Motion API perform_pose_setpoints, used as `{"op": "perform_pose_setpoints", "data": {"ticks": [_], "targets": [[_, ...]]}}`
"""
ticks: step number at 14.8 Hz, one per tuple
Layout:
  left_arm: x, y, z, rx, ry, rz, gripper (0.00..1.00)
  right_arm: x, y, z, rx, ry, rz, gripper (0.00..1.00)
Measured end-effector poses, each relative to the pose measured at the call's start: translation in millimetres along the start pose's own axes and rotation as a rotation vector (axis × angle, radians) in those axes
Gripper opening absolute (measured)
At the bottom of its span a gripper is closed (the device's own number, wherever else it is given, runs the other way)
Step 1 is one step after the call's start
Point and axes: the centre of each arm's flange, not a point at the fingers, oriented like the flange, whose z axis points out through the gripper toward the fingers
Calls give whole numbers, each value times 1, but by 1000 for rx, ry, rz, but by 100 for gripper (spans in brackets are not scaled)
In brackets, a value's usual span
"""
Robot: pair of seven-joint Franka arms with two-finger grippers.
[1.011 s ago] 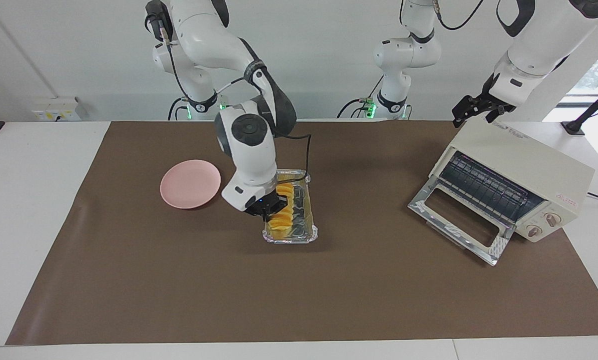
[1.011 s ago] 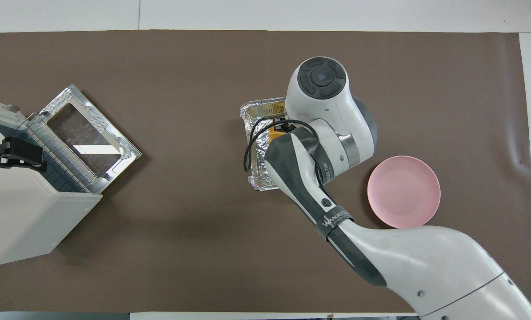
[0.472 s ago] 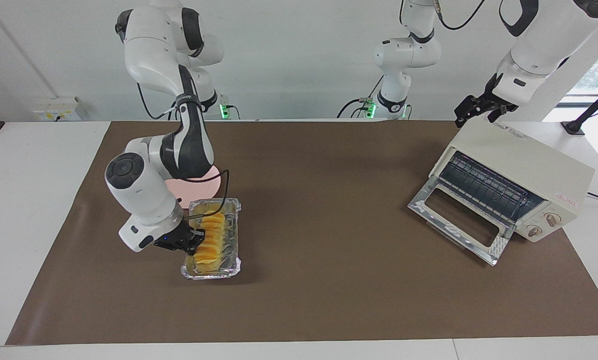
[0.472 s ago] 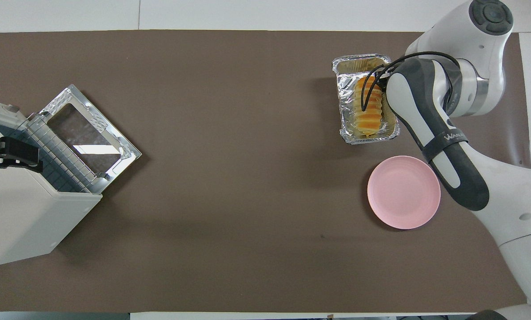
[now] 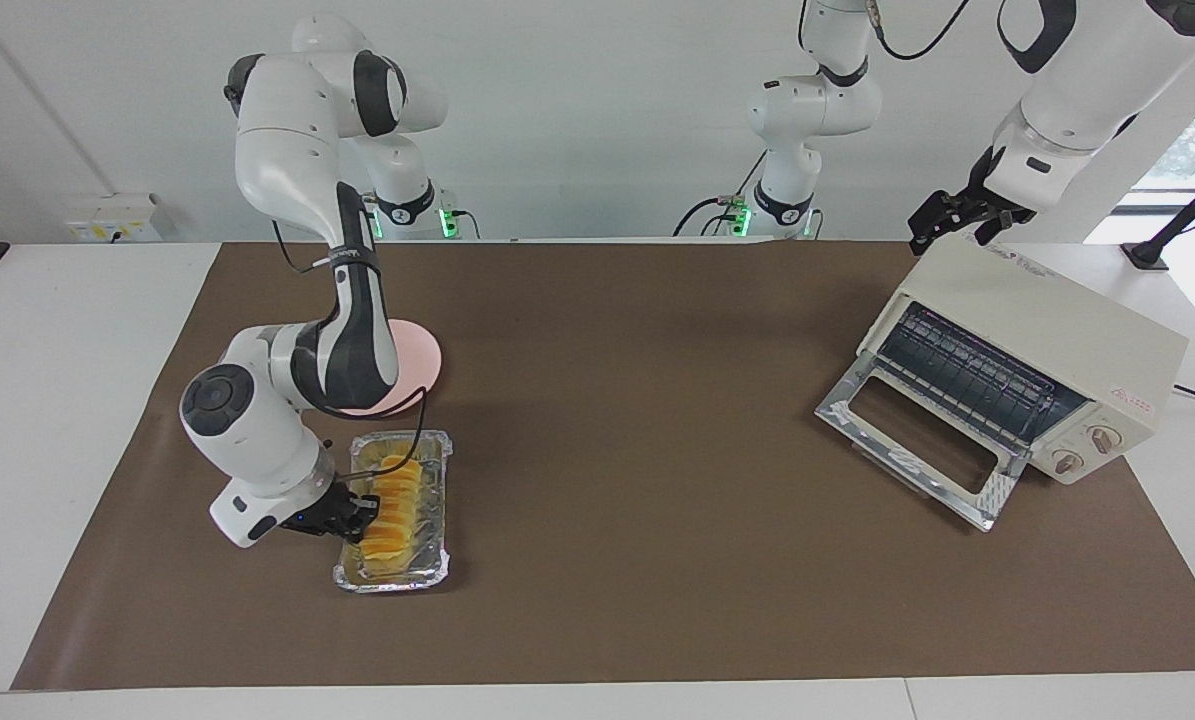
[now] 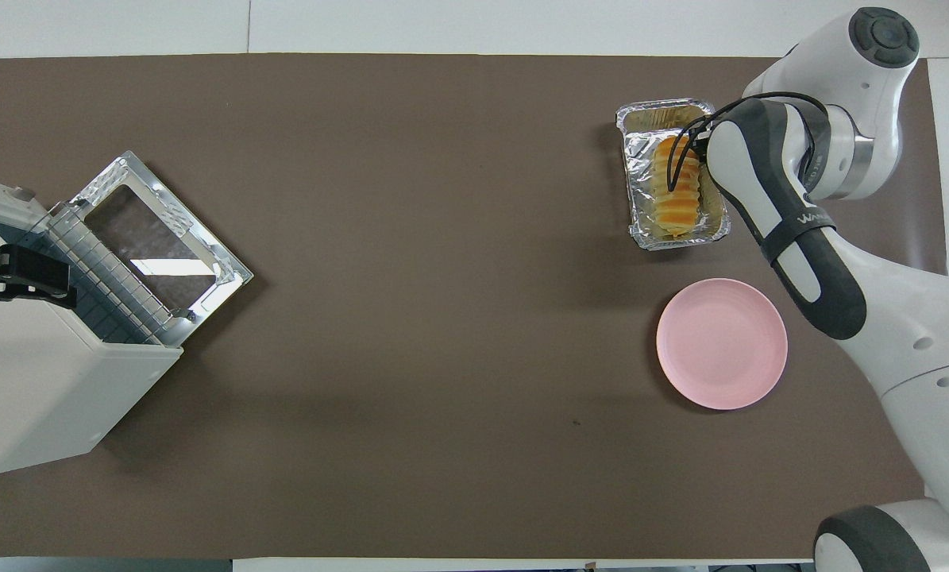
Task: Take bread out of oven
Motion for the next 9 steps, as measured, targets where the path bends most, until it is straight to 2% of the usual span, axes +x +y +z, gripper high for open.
{"op": "perform_pose_setpoints", "data": {"ticks": [6, 8, 9], "targets": [[0, 0, 0, 0, 0, 0, 100, 3, 13, 1, -4, 15, -34, 2], [0, 0, 0, 0, 0, 0, 100, 4, 11, -1, -3, 19, -37, 16], [0, 0, 0, 0, 0, 0, 100, 5, 9, -4, -2, 21, -40, 29]]}}
